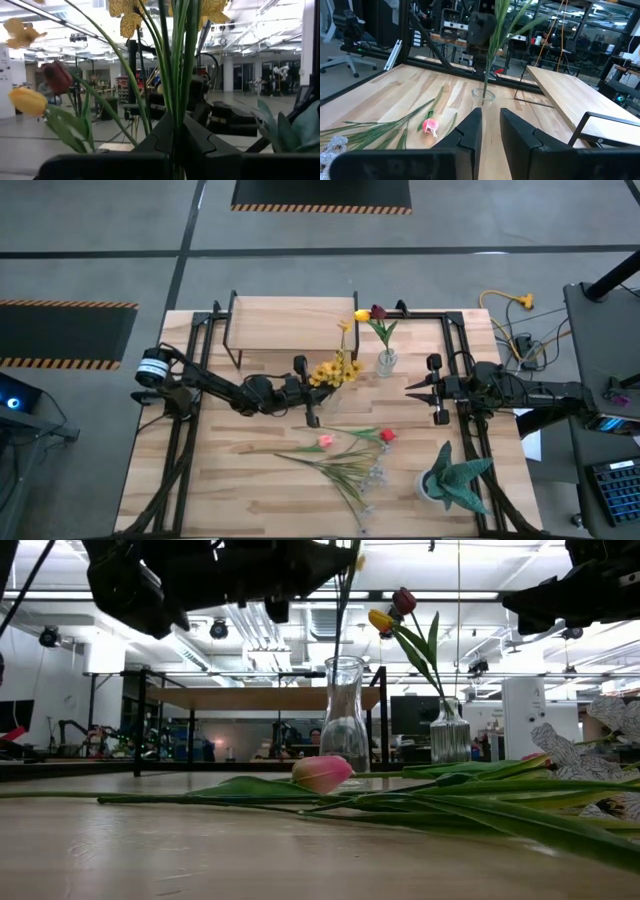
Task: Pick and place flowers into a vace then onto a shelf
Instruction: Put the yellow flowers into the bottom transparent vase
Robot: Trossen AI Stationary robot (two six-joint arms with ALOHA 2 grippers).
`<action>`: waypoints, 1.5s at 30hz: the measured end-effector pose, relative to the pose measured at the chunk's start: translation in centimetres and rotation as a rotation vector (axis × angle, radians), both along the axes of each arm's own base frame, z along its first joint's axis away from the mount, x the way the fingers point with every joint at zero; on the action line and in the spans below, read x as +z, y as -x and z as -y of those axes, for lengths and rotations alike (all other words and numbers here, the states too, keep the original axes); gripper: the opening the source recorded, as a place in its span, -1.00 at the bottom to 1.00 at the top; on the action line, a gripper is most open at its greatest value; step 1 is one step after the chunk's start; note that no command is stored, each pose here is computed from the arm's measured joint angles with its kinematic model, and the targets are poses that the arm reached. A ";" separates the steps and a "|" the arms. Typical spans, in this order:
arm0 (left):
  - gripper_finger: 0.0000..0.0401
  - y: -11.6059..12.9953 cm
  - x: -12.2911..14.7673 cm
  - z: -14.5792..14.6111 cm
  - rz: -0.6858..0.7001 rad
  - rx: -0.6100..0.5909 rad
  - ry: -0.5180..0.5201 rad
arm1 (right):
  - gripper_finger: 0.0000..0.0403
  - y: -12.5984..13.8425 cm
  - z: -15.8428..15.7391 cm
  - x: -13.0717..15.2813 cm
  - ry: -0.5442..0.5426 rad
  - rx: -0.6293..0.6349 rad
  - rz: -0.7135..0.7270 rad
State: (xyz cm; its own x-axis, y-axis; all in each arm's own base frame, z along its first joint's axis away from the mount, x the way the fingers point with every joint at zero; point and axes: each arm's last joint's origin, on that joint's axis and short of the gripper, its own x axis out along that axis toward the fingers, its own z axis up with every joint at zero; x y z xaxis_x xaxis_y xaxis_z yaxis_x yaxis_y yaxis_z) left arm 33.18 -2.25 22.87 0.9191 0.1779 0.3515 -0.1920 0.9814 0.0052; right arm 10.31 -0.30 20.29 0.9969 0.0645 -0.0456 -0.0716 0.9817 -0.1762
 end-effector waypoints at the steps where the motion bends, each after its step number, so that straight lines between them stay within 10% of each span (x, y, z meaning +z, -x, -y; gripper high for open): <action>1: -1.00 0.1 -0.2 -0.1 -0.009 0.001 0.003 | -0.70 0.0 0.0 0.0 0.000 0.000 0.000; 9: -0.86 0.1 -1.7 -0.4 -0.129 0.009 0.001 | -0.70 0.0 0.0 0.0 0.000 0.000 -0.001; 24: 0.15 0.8 -0.1 -1.0 -0.104 0.061 -0.091 | -0.70 0.0 0.0 -0.1 0.003 0.000 -0.001; 34: 0.22 3.8 3.4 -1.0 -0.290 0.065 -0.178 | -0.68 0.0 0.0 0.0 0.000 -0.001 -0.001; 45: 0.22 8.6 6.6 -0.7 -0.369 -0.010 0.032 | -0.71 0.0 0.0 0.0 0.000 -0.001 -0.001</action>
